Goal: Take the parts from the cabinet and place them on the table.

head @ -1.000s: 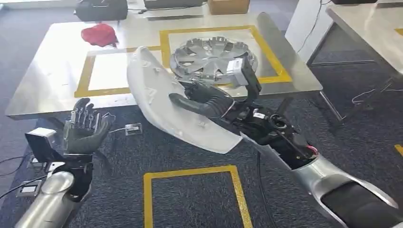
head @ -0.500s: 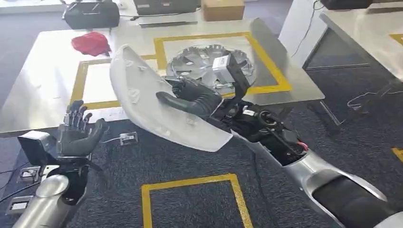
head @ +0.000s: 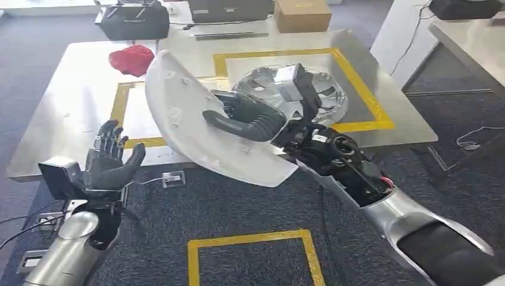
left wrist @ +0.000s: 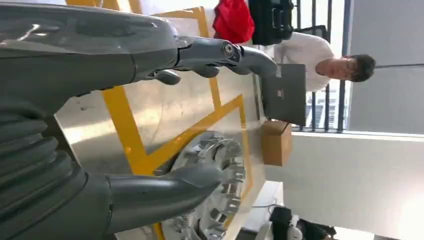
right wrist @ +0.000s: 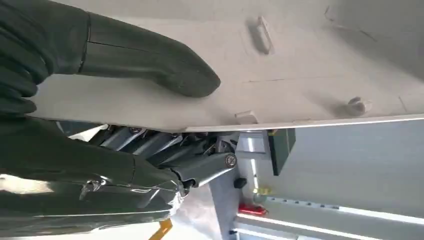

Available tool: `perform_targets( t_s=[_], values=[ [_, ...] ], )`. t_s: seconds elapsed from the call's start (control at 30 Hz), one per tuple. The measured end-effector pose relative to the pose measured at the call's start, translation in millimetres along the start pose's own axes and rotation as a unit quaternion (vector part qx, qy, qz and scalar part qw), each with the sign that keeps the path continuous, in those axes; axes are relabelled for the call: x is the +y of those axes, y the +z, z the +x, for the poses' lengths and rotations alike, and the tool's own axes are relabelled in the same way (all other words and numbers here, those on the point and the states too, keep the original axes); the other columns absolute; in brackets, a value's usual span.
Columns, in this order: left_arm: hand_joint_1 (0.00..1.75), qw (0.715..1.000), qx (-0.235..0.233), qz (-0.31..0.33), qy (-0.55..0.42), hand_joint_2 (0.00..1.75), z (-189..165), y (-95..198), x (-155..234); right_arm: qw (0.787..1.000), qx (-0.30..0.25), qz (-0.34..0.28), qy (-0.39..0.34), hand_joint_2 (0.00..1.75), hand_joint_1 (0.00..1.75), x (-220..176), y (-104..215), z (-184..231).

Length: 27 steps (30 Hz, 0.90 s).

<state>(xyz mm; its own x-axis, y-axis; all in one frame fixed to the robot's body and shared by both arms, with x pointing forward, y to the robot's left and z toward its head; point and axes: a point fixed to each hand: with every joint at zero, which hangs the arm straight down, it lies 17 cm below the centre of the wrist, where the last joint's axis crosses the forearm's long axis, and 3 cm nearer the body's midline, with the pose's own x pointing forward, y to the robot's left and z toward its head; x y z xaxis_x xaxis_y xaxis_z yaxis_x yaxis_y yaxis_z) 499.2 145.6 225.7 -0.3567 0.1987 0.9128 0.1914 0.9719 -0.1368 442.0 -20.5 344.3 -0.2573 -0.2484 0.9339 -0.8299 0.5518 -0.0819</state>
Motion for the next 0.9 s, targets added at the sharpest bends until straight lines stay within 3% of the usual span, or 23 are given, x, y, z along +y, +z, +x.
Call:
perform_targets(
  t_s=[0.9],
  values=[
    [0.0,1.0,0.002,-0.004,-0.004,1.75,-2.0,1.2,-1.9,1.0,0.011,0.0,-0.013,1.75,1.75,0.1,-7.0,-16.4]
  ],
)
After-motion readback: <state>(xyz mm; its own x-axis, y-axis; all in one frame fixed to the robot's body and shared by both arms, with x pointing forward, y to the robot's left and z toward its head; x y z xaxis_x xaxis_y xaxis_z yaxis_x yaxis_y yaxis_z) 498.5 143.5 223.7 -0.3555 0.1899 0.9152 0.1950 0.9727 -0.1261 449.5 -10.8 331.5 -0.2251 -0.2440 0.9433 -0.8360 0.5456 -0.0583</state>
